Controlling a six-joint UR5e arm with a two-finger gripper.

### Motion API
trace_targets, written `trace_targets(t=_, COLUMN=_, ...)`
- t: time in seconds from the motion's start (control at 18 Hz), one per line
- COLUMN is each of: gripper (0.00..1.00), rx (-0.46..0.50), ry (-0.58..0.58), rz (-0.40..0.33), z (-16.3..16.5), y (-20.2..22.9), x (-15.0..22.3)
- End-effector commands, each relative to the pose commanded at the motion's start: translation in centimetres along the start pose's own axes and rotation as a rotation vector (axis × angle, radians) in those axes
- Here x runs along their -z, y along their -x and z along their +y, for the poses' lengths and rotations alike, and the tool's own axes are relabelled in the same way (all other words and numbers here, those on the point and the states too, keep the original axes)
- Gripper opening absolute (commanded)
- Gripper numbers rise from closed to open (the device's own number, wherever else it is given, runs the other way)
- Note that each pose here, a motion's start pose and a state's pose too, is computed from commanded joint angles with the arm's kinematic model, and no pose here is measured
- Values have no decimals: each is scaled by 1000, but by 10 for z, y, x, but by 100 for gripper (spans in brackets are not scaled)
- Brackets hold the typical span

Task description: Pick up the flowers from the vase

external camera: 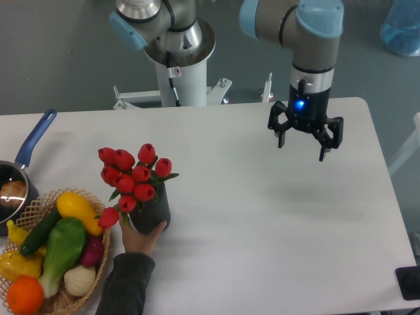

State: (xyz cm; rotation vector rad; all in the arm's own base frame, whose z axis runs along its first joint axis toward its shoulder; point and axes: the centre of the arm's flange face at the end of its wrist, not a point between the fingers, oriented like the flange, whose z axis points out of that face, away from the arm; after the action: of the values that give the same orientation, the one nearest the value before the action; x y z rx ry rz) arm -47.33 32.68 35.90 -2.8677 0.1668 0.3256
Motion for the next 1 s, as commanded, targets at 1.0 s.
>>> trace_targets(t=1.0, gripper=100, rx=-3, ry=43, rz=8, z=2, y=-2, x=-10)
